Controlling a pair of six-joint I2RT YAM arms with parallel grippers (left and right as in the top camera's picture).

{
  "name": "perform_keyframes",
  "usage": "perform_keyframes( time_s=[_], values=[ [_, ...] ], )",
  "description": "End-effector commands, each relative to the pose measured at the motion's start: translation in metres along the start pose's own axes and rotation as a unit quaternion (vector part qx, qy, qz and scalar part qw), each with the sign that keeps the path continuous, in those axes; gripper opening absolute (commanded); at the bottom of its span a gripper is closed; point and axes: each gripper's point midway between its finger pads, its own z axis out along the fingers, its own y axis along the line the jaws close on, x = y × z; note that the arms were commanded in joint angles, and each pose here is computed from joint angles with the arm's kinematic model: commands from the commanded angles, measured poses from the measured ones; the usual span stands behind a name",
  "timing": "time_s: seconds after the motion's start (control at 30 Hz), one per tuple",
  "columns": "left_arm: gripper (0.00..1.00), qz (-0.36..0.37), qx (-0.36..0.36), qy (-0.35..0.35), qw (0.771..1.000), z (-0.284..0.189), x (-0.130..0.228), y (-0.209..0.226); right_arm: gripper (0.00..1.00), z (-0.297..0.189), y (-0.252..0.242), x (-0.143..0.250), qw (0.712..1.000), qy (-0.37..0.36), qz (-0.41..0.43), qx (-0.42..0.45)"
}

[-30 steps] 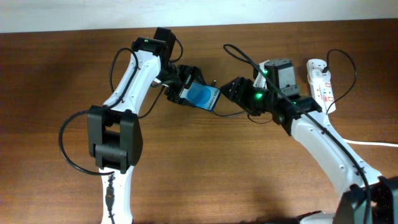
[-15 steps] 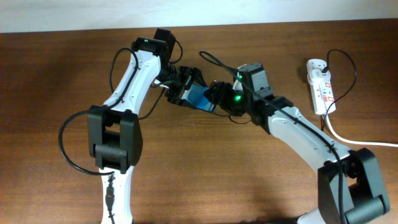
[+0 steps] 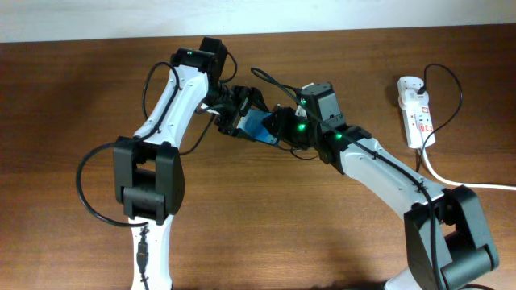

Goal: Plug charger to phone and switch on socket
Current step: 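Reach the right gripper to the phone and grasp its side edge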

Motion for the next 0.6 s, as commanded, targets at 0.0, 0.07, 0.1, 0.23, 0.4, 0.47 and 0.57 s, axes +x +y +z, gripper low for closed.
perform_keyframes(
  time_s=[0.0, 0.07, 0.1, 0.23, 0.4, 0.47, 0.57],
  values=[
    [0.0, 0.0, 0.013, 0.015, 1.0, -0.0051, 0.0073, -0.0068, 0.34, 0.0023, 0.0061, -0.0014, 1.0, -0.002, -0.008, -0.004],
    [0.0, 0.0, 0.013, 0.015, 1.0, -0.0051, 0.0073, -0.0068, 0.31, 0.0023, 0.0068, -0.0005, 1.0, 0.001, -0.008, -0.006],
    [0.0, 0.0, 0.013, 0.015, 1.0, -0.0051, 0.0073, -0.0068, 0.3, 0.0023, 0.007, -0.0003, 1.0, 0.001, -0.008, -0.007],
    [0.0, 0.0, 0.013, 0.015, 1.0, -0.0051, 0.0073, -0.0068, 0.25, 0.0022, 0.0082, 0.0011, 1.0, 0.005, -0.008, -0.01],
    [0.0, 0.0, 0.013, 0.016, 1.0, -0.0051, 0.0073, -0.0068, 0.19, 0.0022, 0.0088, 0.0019, 1.0, 0.008, -0.002, -0.012],
    [0.0, 0.0, 0.013, 0.015, 1.0, -0.0051, 0.0073, -0.0068, 0.17, 0.0022, 0.0088, 0.0019, 1.0, 0.008, -0.002, -0.012],
    [0.0, 0.0, 0.013, 0.015, 1.0, -0.0051, 0.0073, -0.0068, 0.14, 0.0022, 0.0089, 0.0019, 1.0, 0.008, -0.001, -0.012]
  ],
)
